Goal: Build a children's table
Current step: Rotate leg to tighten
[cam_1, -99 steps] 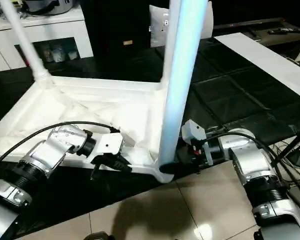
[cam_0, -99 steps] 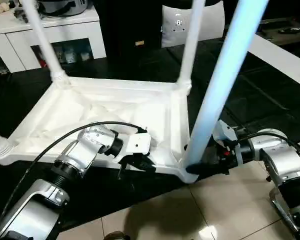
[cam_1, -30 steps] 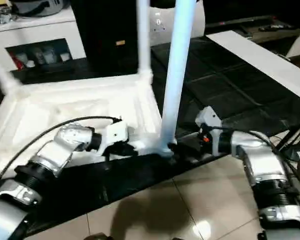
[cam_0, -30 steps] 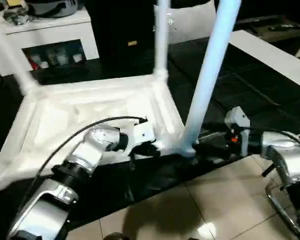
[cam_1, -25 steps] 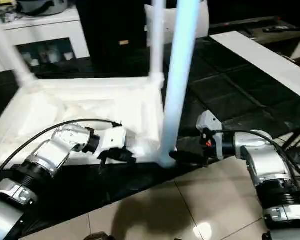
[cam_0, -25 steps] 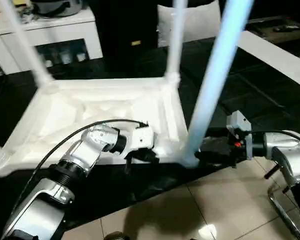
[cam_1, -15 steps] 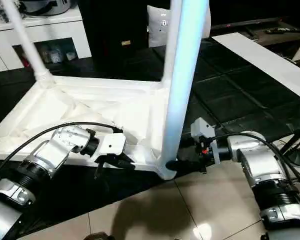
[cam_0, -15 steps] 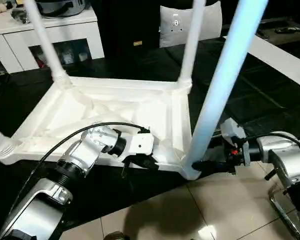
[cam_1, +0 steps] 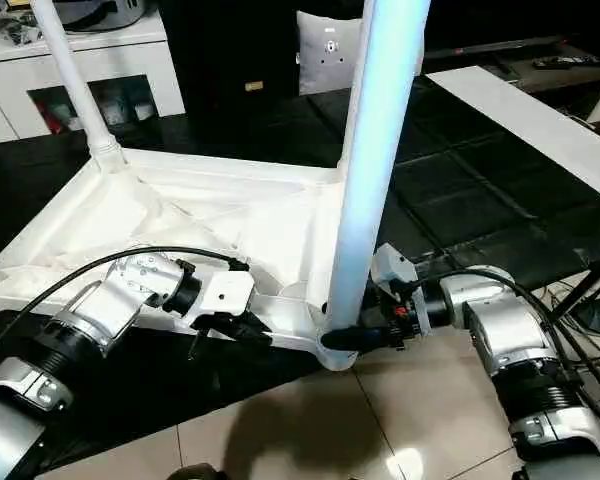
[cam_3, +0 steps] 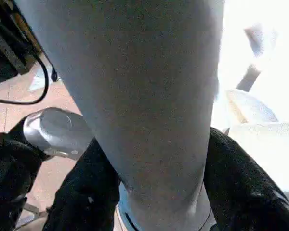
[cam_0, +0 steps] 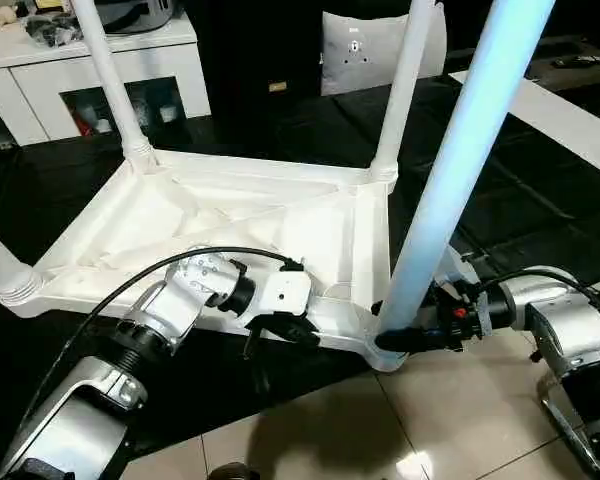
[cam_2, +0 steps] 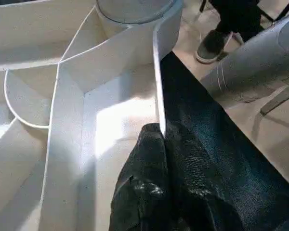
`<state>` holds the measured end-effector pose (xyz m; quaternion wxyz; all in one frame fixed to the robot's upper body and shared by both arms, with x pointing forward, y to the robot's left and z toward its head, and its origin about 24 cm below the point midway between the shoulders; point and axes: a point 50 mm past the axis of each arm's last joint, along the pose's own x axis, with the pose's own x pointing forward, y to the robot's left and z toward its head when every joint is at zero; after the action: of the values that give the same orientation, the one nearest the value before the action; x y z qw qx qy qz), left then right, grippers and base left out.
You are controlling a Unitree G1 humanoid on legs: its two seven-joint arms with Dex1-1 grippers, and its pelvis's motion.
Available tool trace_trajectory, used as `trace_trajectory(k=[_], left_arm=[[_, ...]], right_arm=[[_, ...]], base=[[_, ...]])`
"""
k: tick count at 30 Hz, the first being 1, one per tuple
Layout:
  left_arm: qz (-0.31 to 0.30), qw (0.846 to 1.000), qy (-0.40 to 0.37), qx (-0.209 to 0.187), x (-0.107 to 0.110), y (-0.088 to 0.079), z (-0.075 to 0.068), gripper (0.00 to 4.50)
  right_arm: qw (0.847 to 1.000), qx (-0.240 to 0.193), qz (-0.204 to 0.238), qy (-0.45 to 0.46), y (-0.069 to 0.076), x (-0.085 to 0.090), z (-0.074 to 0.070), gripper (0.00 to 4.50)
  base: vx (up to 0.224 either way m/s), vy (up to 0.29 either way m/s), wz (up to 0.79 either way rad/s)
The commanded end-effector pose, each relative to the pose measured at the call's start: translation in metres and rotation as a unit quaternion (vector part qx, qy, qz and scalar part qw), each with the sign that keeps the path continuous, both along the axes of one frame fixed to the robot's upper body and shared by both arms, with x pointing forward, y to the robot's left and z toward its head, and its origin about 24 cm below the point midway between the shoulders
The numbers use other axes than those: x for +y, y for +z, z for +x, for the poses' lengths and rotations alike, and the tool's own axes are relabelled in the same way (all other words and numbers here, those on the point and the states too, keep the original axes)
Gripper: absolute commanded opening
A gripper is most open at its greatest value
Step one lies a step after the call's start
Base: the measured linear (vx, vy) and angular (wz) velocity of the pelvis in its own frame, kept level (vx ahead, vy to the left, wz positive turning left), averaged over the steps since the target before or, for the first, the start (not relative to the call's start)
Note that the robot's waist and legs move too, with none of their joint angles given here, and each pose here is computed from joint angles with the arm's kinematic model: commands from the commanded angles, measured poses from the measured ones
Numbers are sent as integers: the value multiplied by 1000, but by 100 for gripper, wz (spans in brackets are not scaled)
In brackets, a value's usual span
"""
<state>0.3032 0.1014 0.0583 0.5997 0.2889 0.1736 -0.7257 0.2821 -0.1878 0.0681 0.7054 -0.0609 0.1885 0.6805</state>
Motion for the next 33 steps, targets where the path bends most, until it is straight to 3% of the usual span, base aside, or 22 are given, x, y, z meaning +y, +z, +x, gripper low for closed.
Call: trace_trajectory(k=[1,5,9,12,15,16,17,21,24,28,33], left_arm=[[10,1000,2,29,-4,-7,-5,0],[-23,993,101,49,-9,-5,3,0],[-41,987,147,49,-17,-4,6,0],[-70,978,193,41,-29,-1,10,0],[-85,971,223,30,-36,2,14,0],[-100,965,243,19,-44,6,17,0],[-102,963,247,13,-47,6,19,0],[-85,961,262,-21,-46,4,24,0],[-77,960,267,-32,-41,4,27,0],[-65,958,273,-52,-35,3,31,0],[-60,956,271,-96,-23,7,40,0]], right_arm=[[999,-5,27,-39,5,5,5,208],[980,-25,12,-195,-2,18,28,205],[961,-29,4,-274,-5,26,41,201],[925,-28,-16,-380,-10,31,55,199],[906,-29,-26,-422,-14,33,59,199],[891,-18,-10,-454,-16,35,62,234],[886,-19,-3,-464,-15,34,62,254],[878,-40,7,-477,-13,30,61,290],[881,-52,4,-470,-12,29,58,307],[884,-58,4,-464,-13,27,49,328],[873,-81,26,-480,-10,12,30,375]], base=[[0,0,0],[0,0,0],[0,0,0],[0,0,0],[0,0,0],[0,0,0],[0,0,0],[0,0,0],[0,0,0],[0,0,0],[0,0,0]])
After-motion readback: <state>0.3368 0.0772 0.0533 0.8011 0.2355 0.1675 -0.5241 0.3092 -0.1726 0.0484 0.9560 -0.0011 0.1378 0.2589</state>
